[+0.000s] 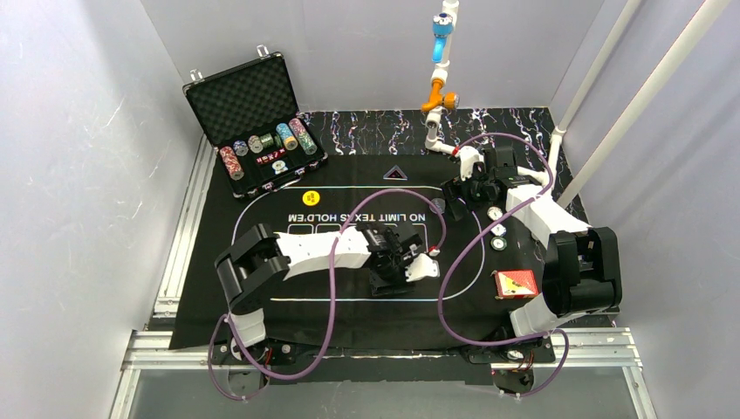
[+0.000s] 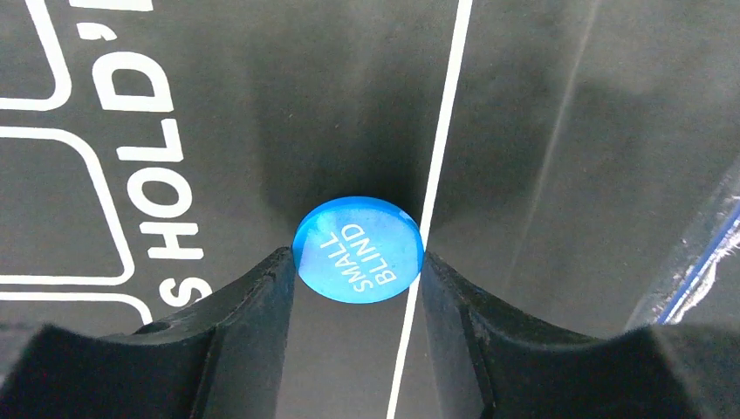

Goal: Distribute texas hold em gaming equipment

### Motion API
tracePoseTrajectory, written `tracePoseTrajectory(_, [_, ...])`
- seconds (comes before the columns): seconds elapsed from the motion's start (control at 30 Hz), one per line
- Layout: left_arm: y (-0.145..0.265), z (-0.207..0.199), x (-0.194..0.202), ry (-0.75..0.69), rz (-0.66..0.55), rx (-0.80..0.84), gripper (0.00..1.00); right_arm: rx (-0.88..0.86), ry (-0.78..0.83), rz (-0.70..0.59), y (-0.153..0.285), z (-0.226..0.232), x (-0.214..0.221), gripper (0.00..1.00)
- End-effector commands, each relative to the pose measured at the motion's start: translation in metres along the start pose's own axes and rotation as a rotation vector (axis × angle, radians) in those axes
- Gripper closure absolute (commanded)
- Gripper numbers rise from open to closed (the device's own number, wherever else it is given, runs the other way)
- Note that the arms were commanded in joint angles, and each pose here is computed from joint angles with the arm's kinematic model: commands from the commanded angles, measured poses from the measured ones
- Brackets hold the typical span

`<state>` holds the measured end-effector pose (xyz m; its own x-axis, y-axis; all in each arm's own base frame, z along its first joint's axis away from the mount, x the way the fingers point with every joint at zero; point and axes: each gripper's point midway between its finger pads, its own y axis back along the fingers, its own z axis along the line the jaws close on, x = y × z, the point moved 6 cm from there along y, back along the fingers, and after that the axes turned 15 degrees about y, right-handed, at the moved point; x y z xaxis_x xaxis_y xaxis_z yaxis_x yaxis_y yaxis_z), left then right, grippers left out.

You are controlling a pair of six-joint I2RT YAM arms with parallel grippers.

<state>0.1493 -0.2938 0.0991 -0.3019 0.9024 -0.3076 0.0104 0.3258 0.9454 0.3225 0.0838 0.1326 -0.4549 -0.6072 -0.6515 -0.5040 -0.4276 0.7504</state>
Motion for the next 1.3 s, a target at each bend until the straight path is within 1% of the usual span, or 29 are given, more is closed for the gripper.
tracePoseTrajectory(0.0, [-0.005, -0.001, -0.011, -0.013, -0.009, -0.033, 0.66, 0.054, 0.019, -0.064, 0.009, -0.012, -0.017, 0.02])
tracePoseTrajectory(0.1, [-0.009, 0.0, -0.011, -0.013, 0.003, -0.036, 0.65, 0.052, 0.019, -0.066, 0.009, -0.012, -0.018, 0.02])
tracePoseTrajectory(0.23, [-0.014, -0.002, -0.005, -0.021, 0.029, -0.02, 0.59, 0.053, 0.019, -0.066, 0.009, -0.013, -0.017, 0.02])
tracePoseTrajectory(0.4, [-0.008, -0.003, 0.003, -0.036, 0.056, -0.013, 0.24, 0.048, 0.017, -0.061, 0.008, -0.012, -0.016, 0.02])
tracePoseTrajectory(0.43, [-0.004, -0.003, 0.004, -0.038, 0.054, -0.015, 0.19, 0.048, 0.017, -0.062, 0.008, -0.012, -0.016, 0.02])
tracePoseTrajectory(0.5, [0.009, -0.001, 0.004, -0.022, 0.033, 0.004, 0.13, 0.045, 0.017, -0.064, 0.008, -0.012, -0.017, 0.02])
tracePoseTrajectory(0.6, [0.032, 0.007, 0.005, 0.034, -0.022, 0.056, 0.07, 0.033, 0.015, -0.063, 0.006, -0.011, -0.016, 0.02])
tracePoseTrajectory(0.67, [0.051, 0.02, 0.005, 0.101, -0.078, 0.063, 0.06, 0.025, 0.015, -0.064, 0.006, -0.01, -0.016, 0.02])
tracePoseTrajectory(0.73, [0.07, 0.045, 0.006, 0.204, -0.141, 0.053, 0.07, 0.02, 0.016, -0.064, 0.006, -0.009, -0.016, 0.02])
tracePoseTrajectory(0.83, [0.096, 0.101, 0.015, 0.396, -0.224, -0.012, 0.12, 0.007, 0.018, -0.064, 0.004, -0.008, -0.015, 0.02])
tracePoseTrajectory(0.87, [0.103, 0.122, 0.019, 0.467, -0.245, -0.048, 0.14, 0.006, 0.017, -0.062, 0.004, -0.008, -0.015, 0.02])
tracePoseTrajectory(0.93, [0.114, 0.168, 0.035, 0.642, -0.27, -0.176, 0.16, 0.003, 0.017, -0.058, 0.003, -0.008, -0.015, 0.02])
tracePoseTrajectory(0.97, [0.117, 0.181, 0.037, 0.693, -0.289, -0.214, 0.16, 0.005, 0.018, -0.06, 0.003, -0.009, -0.015, 0.02])
tracePoseTrajectory(1.0, [0.121, 0.199, 0.045, 0.765, -0.299, -0.281, 0.16, 0.004, 0.018, -0.06, 0.003, -0.009, -0.015, 0.02])
tracePoseTrajectory(1.03, [0.123, 0.216, 0.055, 0.839, -0.315, -0.313, 0.16, 0.005, 0.019, -0.06, 0.004, -0.009, -0.015, 0.02])
tracePoseTrajectory(1.1, [0.125, 0.238, 0.067, 0.953, -0.342, -0.35, 0.16, 0.002, 0.018, -0.059, 0.003, -0.008, -0.015, 0.02])
tracePoseTrajectory(1.17, [0.124, 0.253, 0.076, 1.035, -0.358, -0.377, 0.16, 0.004, 0.021, -0.056, 0.003, -0.009, -0.014, 0.02])
tracePoseTrajectory(1.27, [0.12, 0.264, 0.081, 1.089, -0.368, -0.425, 0.16, 0.007, 0.022, -0.055, 0.003, -0.009, -0.014, 0.02])
